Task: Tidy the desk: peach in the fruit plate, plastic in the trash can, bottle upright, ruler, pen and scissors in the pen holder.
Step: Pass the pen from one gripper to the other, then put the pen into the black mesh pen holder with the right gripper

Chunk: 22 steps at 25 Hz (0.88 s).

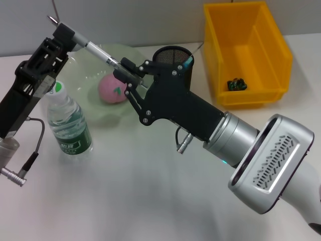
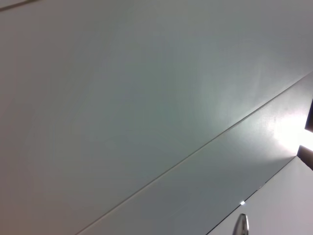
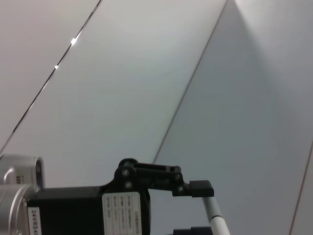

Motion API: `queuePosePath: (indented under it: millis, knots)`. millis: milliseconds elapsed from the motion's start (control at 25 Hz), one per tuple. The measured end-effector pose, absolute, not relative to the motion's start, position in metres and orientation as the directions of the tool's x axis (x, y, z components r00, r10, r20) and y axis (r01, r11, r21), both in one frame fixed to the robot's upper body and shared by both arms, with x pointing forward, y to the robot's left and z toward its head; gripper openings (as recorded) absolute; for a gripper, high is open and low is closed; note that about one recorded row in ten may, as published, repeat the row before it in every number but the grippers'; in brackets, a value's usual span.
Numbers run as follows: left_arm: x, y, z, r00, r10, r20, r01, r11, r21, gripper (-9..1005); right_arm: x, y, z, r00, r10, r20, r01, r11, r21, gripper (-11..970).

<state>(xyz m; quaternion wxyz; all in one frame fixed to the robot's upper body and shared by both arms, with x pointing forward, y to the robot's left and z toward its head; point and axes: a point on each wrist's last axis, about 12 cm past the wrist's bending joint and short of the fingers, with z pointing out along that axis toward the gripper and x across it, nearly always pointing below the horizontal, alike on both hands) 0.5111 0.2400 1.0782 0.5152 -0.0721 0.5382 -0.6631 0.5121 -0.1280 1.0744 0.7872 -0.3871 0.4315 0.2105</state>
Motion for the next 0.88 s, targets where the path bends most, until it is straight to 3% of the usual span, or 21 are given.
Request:
queuePosePath:
  millis: [120, 360, 600, 880]
  knots:
    - [0.511, 0.24, 1.078, -0.458, -0.761, -0.459, 0.603, 0.113, -0.79, 419, 0.512, -0.129, 1.075, 0.537, 0.007, -0.844, -0.668, 0.614, -0.42, 124]
    - [0.511, 0.243, 1.077, -0.426, -0.766, -0.481, 0.614, 0.145, -0.776, 604, 0.509, -0.133, 1.077, 0.537, 0.041, -0.843, -0.666, 0.634, -0.393, 124]
    - [0.507, 0.242, 1.078, -0.385, -0.747, -0.542, 0.663, 0.185, -0.726, 752, 0.516, -0.151, 1.081, 0.487, 0.119, -0.865, -0.643, 0.719, -0.263, 124]
    - [0.501, 0.232, 1.085, -0.369, -0.626, -0.687, 0.783, 0.189, -0.593, 749, 0.521, -0.168, 1.08, 0.414, 0.189, -0.89, -0.645, 0.752, -0.14, 123]
